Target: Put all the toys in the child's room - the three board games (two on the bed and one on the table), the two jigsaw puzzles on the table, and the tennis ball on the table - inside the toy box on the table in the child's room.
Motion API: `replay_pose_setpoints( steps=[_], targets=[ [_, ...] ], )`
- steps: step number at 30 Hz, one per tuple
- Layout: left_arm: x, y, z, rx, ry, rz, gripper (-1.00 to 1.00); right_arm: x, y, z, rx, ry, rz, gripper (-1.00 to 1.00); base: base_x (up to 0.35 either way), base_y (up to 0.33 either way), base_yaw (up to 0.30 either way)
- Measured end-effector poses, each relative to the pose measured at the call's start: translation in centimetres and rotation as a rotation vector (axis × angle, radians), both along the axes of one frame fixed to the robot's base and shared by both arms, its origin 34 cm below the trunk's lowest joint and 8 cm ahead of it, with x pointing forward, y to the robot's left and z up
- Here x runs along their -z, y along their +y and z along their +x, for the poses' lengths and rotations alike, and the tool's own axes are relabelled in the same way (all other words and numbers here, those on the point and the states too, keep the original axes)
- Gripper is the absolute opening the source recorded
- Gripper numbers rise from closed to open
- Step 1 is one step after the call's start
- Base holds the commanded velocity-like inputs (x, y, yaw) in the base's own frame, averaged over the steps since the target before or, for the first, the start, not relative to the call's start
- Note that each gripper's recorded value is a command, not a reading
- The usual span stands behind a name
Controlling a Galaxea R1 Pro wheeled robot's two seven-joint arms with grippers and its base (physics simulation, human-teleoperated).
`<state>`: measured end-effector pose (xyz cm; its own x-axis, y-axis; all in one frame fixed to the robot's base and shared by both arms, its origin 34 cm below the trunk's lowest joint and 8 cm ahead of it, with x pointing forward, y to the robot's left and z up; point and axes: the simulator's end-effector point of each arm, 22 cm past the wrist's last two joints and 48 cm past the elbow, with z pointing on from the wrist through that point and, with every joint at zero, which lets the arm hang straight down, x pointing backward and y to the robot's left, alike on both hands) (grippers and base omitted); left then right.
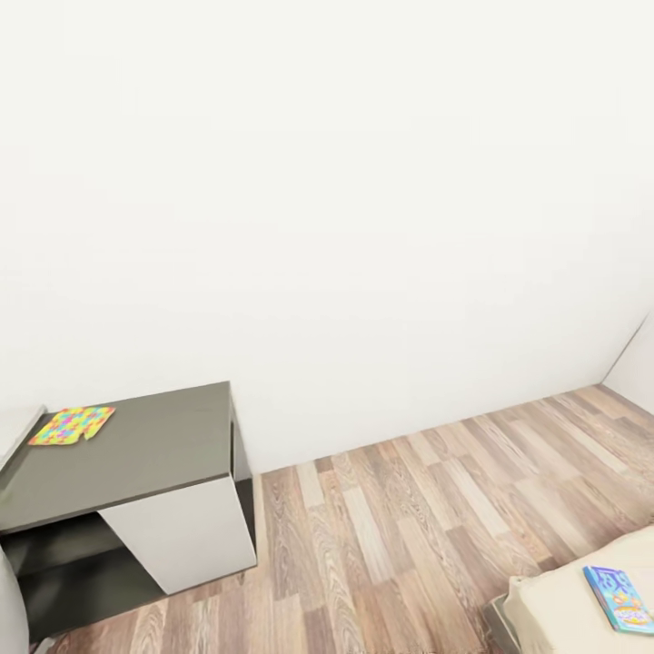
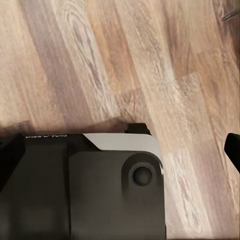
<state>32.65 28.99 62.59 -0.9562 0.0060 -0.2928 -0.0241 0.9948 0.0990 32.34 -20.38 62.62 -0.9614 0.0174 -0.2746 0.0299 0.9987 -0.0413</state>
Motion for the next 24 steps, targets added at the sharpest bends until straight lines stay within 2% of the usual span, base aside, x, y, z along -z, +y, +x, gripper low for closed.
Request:
replay_pose_setpoints(
  steps=[24],
  targets=[
    [0.21, 0.00, -0.35, 0.001, 0.009, 0.000, 1.00, 0.21, 0.01, -0.37, 0.000, 0.010, 0.000, 1.00, -0.036, 0.060, -0.267]
  ],
)
